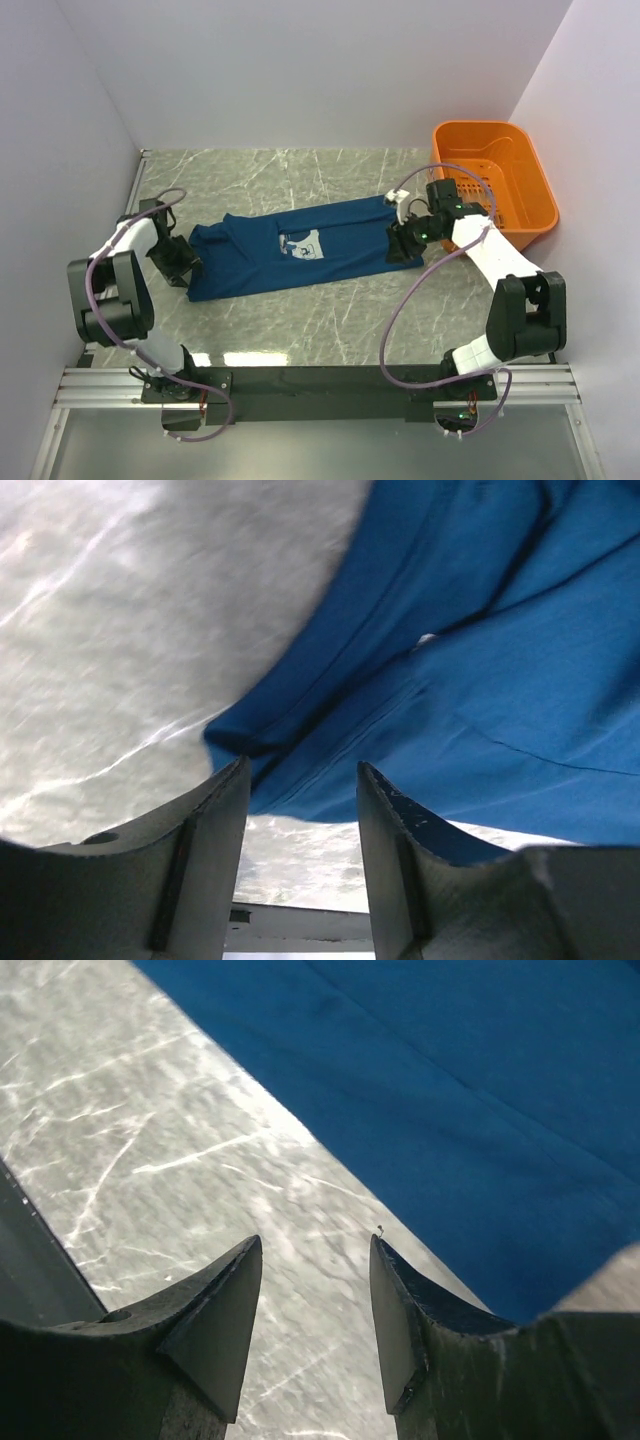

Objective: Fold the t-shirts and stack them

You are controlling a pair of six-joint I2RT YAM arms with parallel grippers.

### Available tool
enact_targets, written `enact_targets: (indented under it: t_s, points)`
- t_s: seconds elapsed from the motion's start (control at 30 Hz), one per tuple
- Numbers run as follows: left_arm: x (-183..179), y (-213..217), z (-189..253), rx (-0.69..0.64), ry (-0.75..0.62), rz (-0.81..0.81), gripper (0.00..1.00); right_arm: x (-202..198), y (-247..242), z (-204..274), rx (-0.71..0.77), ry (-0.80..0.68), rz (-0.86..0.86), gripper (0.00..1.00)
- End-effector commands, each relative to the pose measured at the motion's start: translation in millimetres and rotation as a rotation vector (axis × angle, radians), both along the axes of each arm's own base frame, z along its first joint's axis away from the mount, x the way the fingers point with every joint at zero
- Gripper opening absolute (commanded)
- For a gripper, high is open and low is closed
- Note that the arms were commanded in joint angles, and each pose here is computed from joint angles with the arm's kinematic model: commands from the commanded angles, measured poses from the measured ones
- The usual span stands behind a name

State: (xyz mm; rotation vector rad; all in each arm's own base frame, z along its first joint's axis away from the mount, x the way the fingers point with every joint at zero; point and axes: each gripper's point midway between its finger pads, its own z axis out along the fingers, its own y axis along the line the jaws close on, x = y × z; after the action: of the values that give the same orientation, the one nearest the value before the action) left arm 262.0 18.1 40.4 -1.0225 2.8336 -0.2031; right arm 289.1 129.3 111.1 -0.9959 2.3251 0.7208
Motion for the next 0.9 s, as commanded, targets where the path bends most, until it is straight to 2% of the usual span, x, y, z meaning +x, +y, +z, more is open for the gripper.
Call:
enact_targets:
  t_s: [0.0, 0.17, 0.47, 0.73, 0.87]
  points:
    - [22, -9, 5, -0.033, -0.050, -0.095, 0.51, 2, -15, 4, 0.001, -0.020, -0.054, 0.54]
    - [20, -15, -2, -0.047, -0.016, -0.115, 0.47, 1, -25, 2, -0.004, -0.018, -0.080, 0.54]
    - [4, -11, -6, -0.014, 0.019, -0.102, 0.47, -1, -30, 1, 0.002, -0.009, -0.102, 0.54]
    - [0, -18, -8, -0.049, 0.019, -0.112, 0.32, -3, -41, 3, -0.015, -0.020, -0.135, 0.54]
    - [-1, -20, -8, -0.061, 0.011, -0.115, 0.22, -3, -52, 0, -0.037, -0.018, -0.174, 0.54]
